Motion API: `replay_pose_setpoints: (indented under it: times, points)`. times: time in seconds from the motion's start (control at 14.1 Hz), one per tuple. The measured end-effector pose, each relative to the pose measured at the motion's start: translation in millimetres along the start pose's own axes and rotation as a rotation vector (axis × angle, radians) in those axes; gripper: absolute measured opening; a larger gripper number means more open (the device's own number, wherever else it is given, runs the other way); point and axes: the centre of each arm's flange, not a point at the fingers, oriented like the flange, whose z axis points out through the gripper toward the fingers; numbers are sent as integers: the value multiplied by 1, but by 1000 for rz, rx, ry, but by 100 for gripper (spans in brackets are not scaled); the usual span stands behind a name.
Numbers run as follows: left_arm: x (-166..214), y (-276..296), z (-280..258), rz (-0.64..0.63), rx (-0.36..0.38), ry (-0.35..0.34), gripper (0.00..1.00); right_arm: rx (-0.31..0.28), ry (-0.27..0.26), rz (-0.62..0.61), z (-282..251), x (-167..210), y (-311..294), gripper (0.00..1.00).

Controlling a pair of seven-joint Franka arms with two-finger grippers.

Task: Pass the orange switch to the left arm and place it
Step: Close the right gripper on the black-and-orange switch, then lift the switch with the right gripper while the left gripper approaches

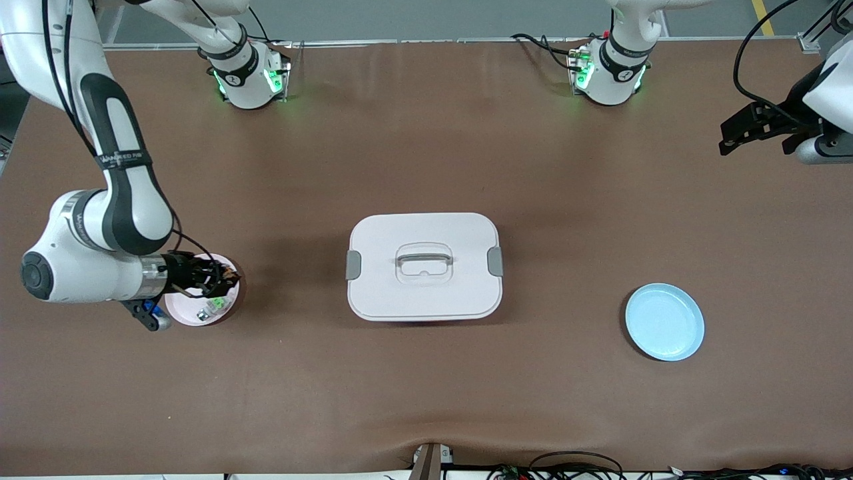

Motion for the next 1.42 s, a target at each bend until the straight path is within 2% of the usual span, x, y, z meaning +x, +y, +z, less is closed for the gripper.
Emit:
replay_pose_setpoints:
  times: [0.14, 0.35, 0.57, 0.85, 1.13, 1.42]
  points:
    - [1, 0, 0, 0, -1, 1, 100, 41, -51, 79, -5, -18, -14, 73]
    - [1, 1, 0, 0, -1, 1, 100, 128, -161, 200, -24, -41, -35, 73]
    - [0, 14, 0, -4, -7, 4, 100, 176, -231, 301, -50, -75, -67, 73]
    - [2, 40, 2, 21, -105, 6, 100, 223, -313, 379, -67, -137, -113, 73]
    - [16, 79, 16, 61, -168, 21, 100, 265, -343, 436, -83, -190, -153, 73]
    - [18, 124, 25, 71, -335, -18, 100, 320, -350, 514, -100, -248, -194, 73]
